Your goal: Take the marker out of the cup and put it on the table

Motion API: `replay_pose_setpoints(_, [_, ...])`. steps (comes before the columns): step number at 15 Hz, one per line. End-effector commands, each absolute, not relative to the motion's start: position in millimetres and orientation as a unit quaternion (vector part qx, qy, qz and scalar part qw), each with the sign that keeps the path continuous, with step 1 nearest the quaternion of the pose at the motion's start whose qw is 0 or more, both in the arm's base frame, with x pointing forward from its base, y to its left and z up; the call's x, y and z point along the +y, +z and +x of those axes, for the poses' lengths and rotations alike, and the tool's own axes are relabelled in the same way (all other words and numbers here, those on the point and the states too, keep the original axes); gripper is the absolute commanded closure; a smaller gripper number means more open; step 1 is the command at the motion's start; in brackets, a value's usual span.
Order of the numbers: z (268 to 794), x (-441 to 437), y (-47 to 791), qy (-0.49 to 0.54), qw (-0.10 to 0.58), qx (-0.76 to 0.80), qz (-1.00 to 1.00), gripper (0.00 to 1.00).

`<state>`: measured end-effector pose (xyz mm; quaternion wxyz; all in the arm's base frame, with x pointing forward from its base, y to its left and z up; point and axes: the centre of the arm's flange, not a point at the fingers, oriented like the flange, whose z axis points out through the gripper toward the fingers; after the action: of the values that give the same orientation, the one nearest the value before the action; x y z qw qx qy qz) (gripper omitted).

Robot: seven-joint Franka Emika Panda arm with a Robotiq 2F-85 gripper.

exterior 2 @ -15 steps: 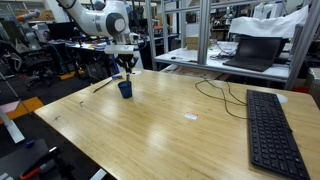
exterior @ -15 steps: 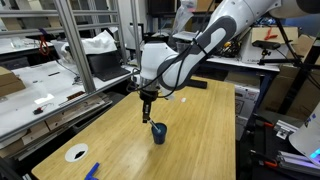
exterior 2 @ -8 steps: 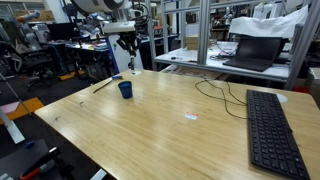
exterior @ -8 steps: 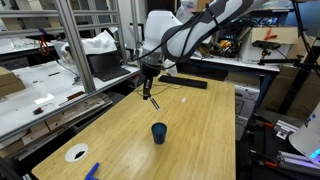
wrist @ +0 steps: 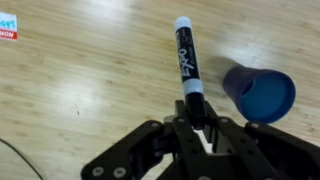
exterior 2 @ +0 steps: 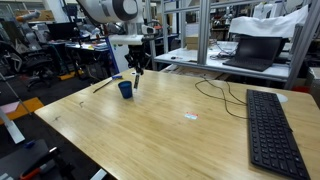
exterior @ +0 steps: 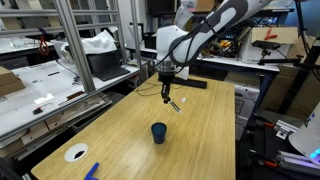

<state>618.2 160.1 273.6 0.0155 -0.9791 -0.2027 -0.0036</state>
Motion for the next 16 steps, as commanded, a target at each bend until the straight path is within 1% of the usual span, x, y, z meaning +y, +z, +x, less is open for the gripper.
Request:
replay_pose_setpoints(1, [612.4,147.7,236.4,0.022,0.044,-0.167,-0.985,0.95])
replay_pose_setpoints(6, [605.6,143.0,191.2,0.056,0.065,-0.127,-0.988,0.95])
replay_pose_setpoints(10, [604.8,142.1,177.0,0.059,0.067,-0.111,-0.99,0.95])
replay_pose_setpoints(11, [605.0,141.8,174.5,0.06,0.067,-0.107,-0.99,0.84])
replay_pose_setpoints(12, [604.5,141.4,172.1,0.061,0.068,-0.105,-0.99,0.56])
replay_pose_setpoints(13, [604.1,141.0,170.5,0.062,0.068,-0.103,-0.99,0.56])
replay_pose_setpoints(15, [603.3,141.2,170.8,0.062,0.068,-0.102,-0.991,0.44])
replay_pose_setpoints(16, [603.2,141.5,171.6,0.061,0.068,-0.101,-0.991,0.35])
